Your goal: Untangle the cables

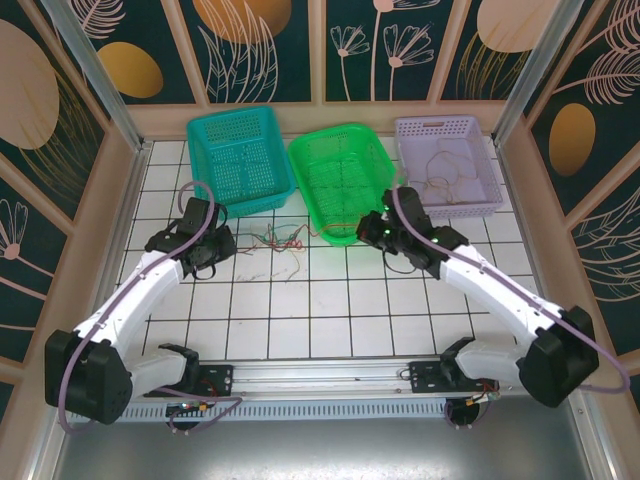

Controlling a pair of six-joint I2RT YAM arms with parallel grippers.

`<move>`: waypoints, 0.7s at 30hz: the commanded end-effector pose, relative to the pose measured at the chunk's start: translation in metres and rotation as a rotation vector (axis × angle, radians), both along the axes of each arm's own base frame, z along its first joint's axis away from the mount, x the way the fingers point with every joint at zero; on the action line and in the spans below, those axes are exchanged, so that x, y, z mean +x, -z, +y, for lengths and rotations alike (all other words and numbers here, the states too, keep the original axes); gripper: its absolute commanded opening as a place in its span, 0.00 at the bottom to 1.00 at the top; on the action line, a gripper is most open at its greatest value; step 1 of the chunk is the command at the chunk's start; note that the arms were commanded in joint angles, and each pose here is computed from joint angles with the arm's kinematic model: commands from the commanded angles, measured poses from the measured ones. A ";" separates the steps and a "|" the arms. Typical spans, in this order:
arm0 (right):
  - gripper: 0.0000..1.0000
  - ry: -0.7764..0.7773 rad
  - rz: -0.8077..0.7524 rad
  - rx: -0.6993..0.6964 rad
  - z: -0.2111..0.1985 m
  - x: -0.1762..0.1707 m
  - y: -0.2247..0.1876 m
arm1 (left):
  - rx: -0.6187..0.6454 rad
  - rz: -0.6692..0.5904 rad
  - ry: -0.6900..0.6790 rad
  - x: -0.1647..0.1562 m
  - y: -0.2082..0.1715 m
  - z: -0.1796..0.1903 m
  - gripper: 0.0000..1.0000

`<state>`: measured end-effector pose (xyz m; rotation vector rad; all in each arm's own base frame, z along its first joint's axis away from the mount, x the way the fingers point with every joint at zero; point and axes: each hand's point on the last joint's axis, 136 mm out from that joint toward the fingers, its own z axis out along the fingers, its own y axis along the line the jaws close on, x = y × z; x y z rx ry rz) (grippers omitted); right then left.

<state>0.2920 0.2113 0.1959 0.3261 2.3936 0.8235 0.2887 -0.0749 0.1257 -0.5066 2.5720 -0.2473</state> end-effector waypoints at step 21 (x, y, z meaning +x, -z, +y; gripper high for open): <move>0.00 0.368 -0.068 -0.063 -0.118 0.013 -0.037 | 0.190 0.019 -0.068 -0.001 0.006 0.037 0.00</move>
